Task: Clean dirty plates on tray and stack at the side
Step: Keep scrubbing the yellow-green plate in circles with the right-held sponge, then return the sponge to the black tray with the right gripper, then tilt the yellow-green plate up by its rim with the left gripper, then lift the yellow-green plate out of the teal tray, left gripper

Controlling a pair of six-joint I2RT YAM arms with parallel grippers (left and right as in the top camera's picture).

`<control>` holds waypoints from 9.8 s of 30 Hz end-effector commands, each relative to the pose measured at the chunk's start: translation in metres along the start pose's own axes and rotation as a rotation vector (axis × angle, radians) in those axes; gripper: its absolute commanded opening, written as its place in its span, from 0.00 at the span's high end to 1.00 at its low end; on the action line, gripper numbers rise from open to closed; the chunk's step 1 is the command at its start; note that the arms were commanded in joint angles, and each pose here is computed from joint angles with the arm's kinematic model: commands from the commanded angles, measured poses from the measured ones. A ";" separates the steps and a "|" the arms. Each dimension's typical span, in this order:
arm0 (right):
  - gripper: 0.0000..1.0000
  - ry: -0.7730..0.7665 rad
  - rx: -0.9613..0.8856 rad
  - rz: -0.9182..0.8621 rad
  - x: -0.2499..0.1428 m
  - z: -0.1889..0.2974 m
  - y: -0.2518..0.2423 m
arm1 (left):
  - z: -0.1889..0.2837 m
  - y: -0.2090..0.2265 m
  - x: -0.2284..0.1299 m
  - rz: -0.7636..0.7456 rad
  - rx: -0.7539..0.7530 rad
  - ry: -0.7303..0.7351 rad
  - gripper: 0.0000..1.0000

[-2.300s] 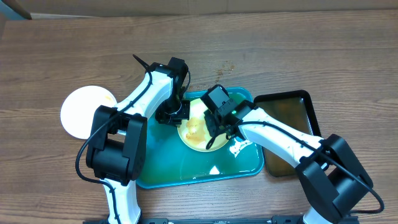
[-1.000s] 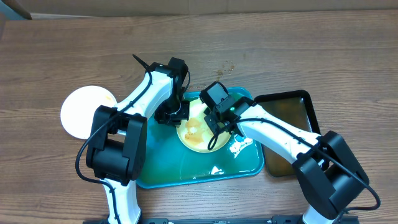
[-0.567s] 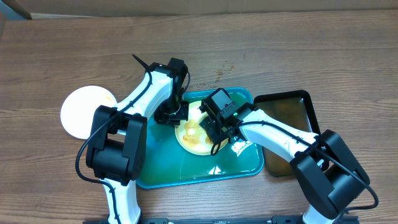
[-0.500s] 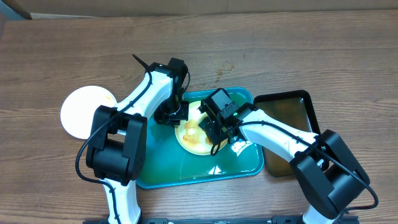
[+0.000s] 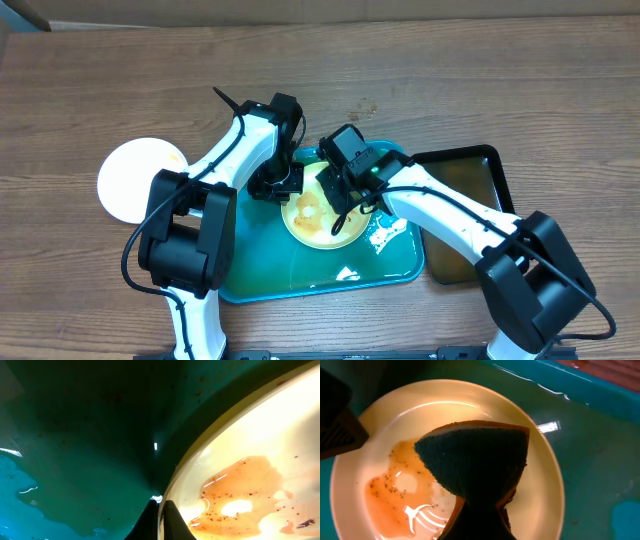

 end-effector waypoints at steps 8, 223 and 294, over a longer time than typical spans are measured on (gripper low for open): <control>0.96 0.083 0.045 -0.079 -0.014 -0.011 -0.019 | -0.001 0.005 0.000 0.016 0.023 -0.011 0.96; 0.96 0.331 -0.046 -0.628 -0.163 0.009 -0.121 | 0.098 0.013 -0.003 0.053 0.010 -0.457 0.96; 0.96 0.328 -0.046 -0.628 -0.163 0.009 -0.121 | 0.155 -0.062 -0.121 -0.113 0.744 -1.358 0.96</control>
Point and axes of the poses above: each gripper's point midway between its finger pads, its own z axis back along the fingers, its own y axis along the line the jaws close on, x = y × z, the point moved 10 cm from there along z, back along the fingers, and after that the axes turned 15 degrees about z, right-handed, at the moved point
